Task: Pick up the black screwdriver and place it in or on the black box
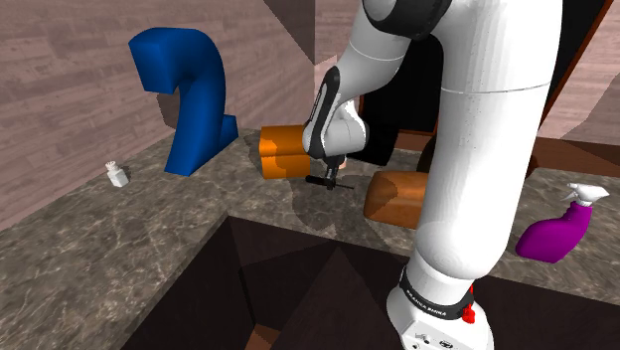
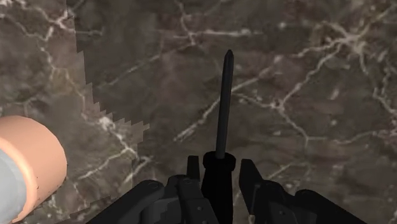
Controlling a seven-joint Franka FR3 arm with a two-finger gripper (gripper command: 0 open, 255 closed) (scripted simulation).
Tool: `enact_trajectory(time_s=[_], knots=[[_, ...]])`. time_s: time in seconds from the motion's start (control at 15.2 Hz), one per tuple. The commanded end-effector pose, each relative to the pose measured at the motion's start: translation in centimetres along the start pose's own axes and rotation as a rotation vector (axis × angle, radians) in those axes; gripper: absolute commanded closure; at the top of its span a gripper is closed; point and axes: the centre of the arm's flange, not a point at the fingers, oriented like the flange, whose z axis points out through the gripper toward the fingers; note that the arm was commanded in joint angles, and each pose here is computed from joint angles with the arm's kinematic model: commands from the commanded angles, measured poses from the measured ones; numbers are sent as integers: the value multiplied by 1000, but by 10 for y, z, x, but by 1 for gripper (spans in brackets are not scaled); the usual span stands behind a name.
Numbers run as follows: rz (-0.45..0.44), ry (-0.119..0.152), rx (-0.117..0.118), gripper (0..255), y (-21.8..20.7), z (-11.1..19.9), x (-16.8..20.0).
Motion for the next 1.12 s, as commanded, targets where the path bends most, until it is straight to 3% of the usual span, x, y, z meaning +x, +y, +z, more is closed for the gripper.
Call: enact_trajectory(time_s=[0.0,0.26,1.06], knots=[[2,0,-7,255,2,2,0],[2,0,-7,255,2,1,-1],[2,0,-7,255,9,-62,3]])
